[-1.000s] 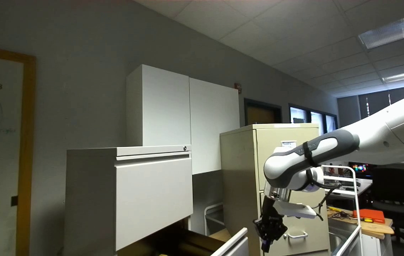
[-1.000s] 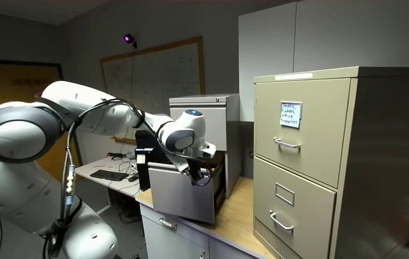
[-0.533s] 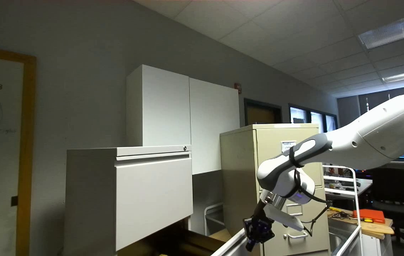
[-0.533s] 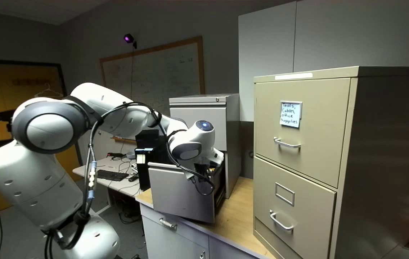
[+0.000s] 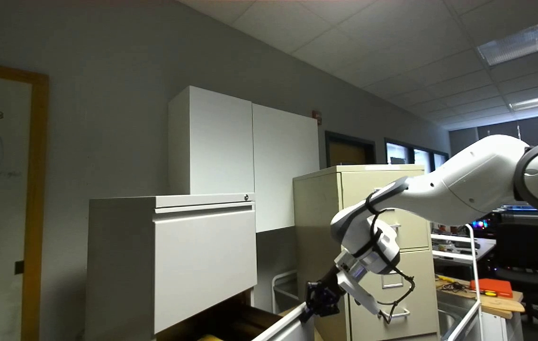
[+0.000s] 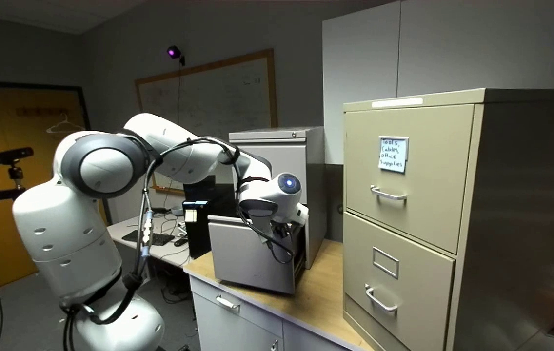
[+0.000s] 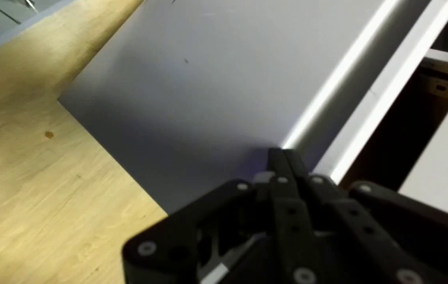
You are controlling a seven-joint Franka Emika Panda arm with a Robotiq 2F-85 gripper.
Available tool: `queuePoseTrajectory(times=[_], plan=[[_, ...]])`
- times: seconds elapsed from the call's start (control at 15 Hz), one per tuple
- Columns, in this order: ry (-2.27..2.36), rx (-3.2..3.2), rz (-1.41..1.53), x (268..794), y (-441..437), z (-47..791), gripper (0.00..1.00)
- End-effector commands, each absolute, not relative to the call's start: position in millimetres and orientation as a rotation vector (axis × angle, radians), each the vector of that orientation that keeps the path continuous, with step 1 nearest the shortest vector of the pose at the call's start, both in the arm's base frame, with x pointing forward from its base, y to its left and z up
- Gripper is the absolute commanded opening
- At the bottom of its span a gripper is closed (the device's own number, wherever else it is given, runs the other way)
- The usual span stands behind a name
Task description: Close the bottom drawer of the file cabinet
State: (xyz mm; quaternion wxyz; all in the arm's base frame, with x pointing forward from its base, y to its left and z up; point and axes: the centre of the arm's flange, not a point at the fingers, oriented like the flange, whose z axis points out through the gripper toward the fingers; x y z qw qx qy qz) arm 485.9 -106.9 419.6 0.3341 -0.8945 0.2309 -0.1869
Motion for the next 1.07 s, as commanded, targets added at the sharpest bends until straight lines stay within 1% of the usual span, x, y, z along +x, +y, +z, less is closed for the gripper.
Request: queuePoseTrajectory(times=[0.0, 0.27, 1.0], plan=[[0.533, -2.179, -0.585, 540.1, -96.0, 433.2, 0.03], [0.534, -2.075, -0.636, 572.8, -99.4, 423.4, 0.03], [0.452, -2.06, -0.661, 669.3, -71.7, 439.9, 0.04]])
